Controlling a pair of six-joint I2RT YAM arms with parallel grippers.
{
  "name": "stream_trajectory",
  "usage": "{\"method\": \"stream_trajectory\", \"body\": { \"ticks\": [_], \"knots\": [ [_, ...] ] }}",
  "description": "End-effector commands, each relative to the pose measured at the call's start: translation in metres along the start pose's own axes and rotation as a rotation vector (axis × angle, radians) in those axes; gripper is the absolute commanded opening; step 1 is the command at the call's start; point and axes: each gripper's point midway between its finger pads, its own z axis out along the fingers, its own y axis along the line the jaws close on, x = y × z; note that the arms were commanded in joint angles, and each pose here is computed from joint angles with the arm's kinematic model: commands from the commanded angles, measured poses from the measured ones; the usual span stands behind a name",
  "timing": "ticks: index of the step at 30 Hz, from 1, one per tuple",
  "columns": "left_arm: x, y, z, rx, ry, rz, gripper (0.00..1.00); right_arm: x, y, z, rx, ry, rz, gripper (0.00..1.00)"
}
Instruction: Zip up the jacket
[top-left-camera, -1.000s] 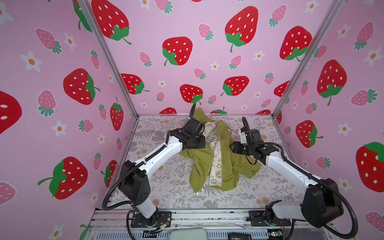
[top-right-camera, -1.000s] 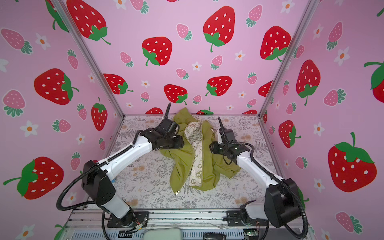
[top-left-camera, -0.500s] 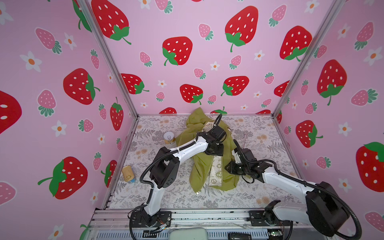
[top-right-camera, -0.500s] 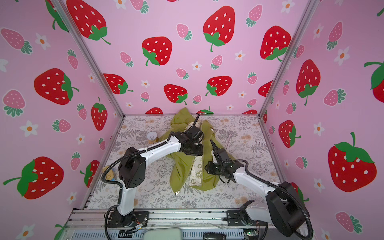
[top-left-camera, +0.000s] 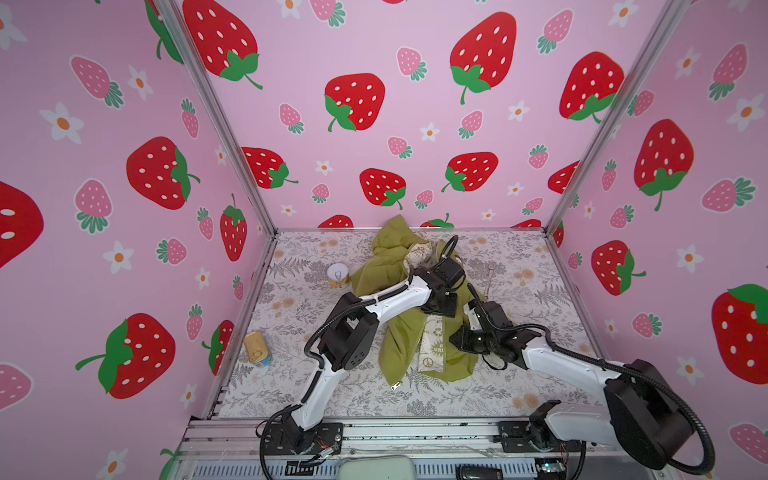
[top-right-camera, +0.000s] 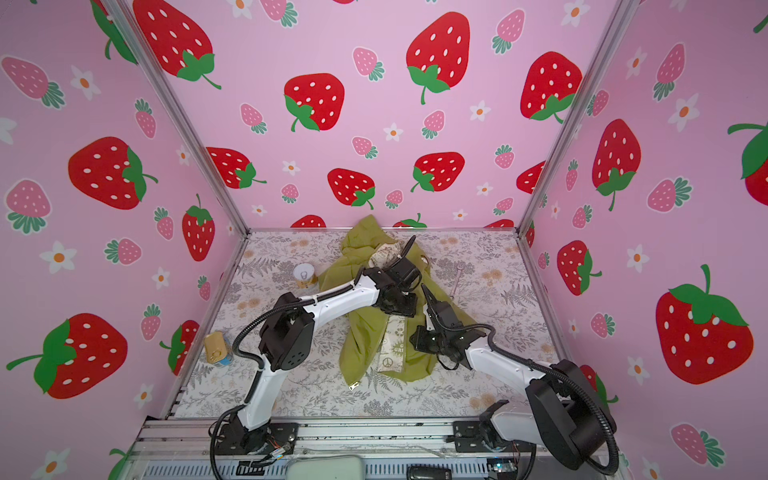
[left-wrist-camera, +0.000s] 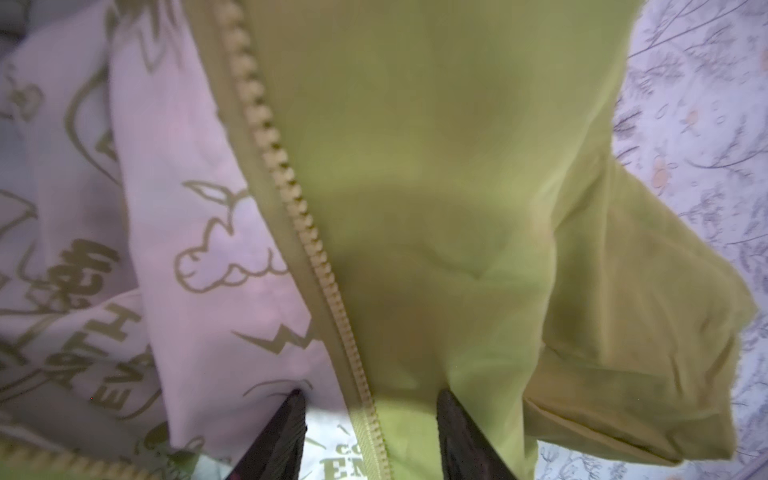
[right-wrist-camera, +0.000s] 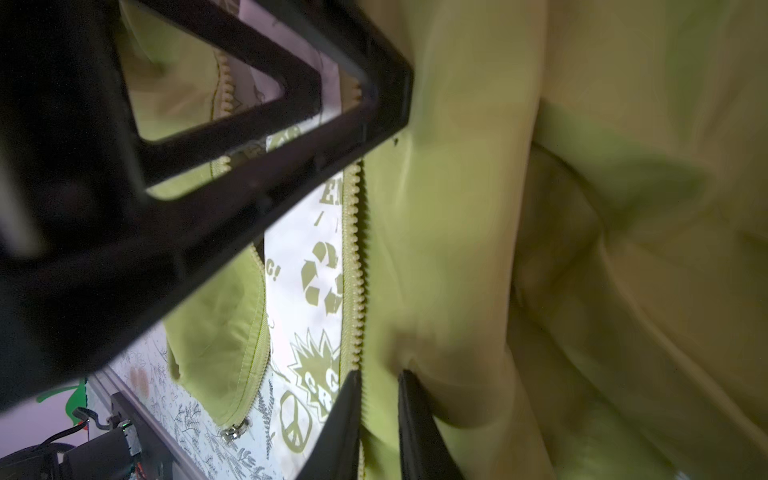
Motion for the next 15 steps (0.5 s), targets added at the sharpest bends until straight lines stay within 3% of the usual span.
{"method": "stream_trajectory", "body": {
  "ticks": [1,15],
  "knots": [
    [-0.004,0.004,-0.005,-0.051,-0.013,0.005,0.51,0.004,-0.008,0.002,0.013,0.001,0.027,0.18],
    [0.006,0.020,-0.006,-0.112,0.000,0.032,0.30,0.012,-0.029,0.013,0.046,0.013,0.072,0.07]
  ]
}}
